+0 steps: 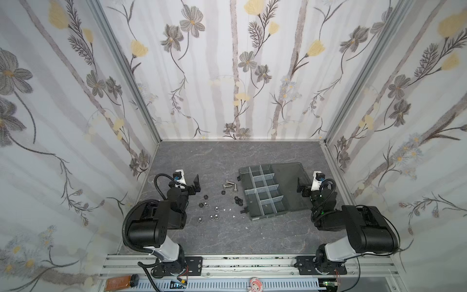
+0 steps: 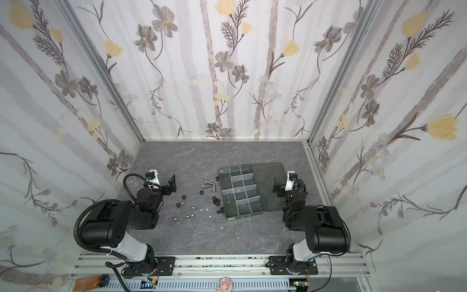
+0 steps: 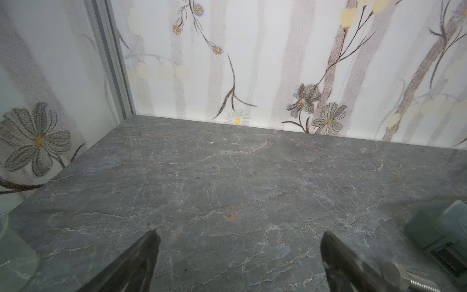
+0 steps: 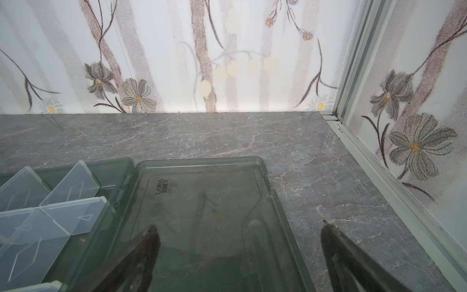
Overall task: Sort the screws and nuts into containers
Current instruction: Pick up the screw from the center of the table.
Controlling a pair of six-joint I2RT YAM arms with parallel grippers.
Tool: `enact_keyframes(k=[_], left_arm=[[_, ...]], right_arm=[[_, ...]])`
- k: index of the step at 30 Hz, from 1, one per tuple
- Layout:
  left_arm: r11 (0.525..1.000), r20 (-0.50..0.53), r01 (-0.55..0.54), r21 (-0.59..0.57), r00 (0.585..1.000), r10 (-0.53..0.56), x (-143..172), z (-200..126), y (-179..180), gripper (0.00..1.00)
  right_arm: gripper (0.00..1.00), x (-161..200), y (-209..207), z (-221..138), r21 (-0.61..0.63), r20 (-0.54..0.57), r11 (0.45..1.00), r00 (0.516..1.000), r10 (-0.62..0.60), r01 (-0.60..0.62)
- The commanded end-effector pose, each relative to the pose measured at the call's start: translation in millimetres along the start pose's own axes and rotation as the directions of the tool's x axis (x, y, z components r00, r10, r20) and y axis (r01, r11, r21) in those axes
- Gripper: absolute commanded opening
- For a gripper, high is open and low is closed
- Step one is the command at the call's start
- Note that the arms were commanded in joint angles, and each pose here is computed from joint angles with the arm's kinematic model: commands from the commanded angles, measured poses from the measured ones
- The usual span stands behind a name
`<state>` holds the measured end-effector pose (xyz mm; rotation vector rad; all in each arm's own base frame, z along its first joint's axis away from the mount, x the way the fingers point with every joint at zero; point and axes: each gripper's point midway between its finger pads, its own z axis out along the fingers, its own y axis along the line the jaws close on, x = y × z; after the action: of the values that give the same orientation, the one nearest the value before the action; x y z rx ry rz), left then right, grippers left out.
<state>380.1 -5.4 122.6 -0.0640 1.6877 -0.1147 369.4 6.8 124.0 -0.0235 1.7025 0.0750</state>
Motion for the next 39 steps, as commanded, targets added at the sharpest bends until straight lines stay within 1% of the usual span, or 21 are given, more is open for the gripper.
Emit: enact_keyframes(k=[1,28,29,31,39], left_arm=[[1.0,0.022,-0.003,0.006,1.0,0.003,-6.3,1.1,-1.1,1.0],[1.0,0.02,-0.003,0.008,1.0,0.003,-6.0,1.2,-1.7,1.0],[1.0,0.019,-0.003,0.008,1.0,0.002,-5.7,1.1,-1.5,1.0],[1.0,0.02,-0.003,0.008,1.0,0.002,-6.0,1.2,-1.5,1.0],[1.0,0.017,0.013,-0.005,1.0,-0.012,-5.8,1.9,2.8,1.0]], right_arm=[[0.99,-11.4,3.3,0.4,-0.017,0.044,1.0,0.999,-0.01,0.011],[0.99,-11.7,3.2,0.5,-0.017,0.045,1.0,0.999,-0.01,0.011],[0.99,-11.9,2.3,0.8,-0.013,0.045,1.0,0.999,-0.005,0.006],[0.99,-12.4,-10.7,-2.3,0.047,0.055,0.998,0.998,0.027,-0.029],[0.99,-12.0,-9.6,-0.5,0.046,0.051,0.999,0.999,0.019,-0.021]])
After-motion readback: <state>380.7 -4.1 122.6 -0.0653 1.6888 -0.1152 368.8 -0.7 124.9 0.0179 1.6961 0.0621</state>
